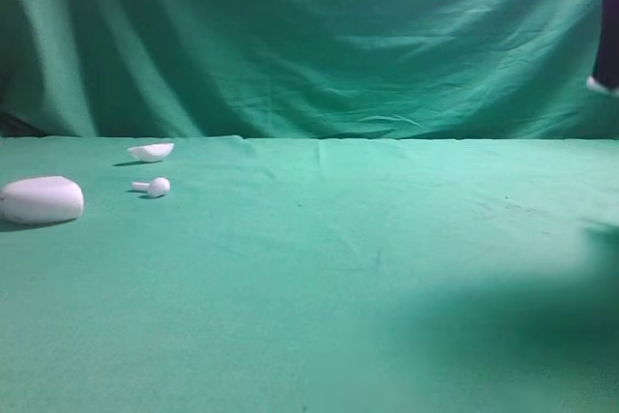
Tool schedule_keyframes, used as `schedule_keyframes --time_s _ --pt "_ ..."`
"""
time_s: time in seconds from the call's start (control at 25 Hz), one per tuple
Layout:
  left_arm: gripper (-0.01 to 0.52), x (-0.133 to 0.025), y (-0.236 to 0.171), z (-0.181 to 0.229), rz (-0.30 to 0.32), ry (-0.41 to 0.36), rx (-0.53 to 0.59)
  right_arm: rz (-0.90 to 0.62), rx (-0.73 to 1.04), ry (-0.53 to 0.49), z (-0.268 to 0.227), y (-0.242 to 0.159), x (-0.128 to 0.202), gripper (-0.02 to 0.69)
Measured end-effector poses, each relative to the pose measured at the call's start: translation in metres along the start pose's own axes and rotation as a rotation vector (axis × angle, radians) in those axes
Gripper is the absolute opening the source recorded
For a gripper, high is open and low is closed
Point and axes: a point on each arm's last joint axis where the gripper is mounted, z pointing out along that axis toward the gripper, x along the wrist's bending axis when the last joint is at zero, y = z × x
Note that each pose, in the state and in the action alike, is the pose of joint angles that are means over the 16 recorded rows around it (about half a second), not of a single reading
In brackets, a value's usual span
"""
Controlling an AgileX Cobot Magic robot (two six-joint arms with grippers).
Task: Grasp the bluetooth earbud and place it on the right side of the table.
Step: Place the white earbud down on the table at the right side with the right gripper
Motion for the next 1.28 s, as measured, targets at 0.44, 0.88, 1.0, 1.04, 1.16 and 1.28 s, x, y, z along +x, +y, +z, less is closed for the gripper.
schedule_keyframes --time_s 0.44,0.88,1.0,1.04,1.16,1.28 --pt "0.000 0.000 0.000 0.000 0.000 0.000 0.000 0.047 0.054 -0.011 0.070 -0.037 -0.001 0.097" --pt "0.000 0.000 0.000 0.000 0.000 0.000 0.000 0.059 0.058 -0.015 0.084 -0.036 -0.002 0.269" --pt "0.000 0.000 0.000 0.000 0.000 0.000 0.000 0.057 0.031 -0.016 0.073 -0.032 -0.002 0.304" --pt "0.000 0.000 0.000 0.000 0.000 0.000 0.000 0.057 0.021 -0.016 0.068 -0.030 -0.002 0.309" --pt "0.000 0.000 0.000 0.000 0.000 0.000 0.000 0.055 -0.022 -0.017 0.046 -0.024 -0.001 0.290" --pt "0.000 0.000 0.000 0.000 0.000 0.000 0.000 0.054 -0.086 -0.018 0.013 -0.020 0.000 0.226"
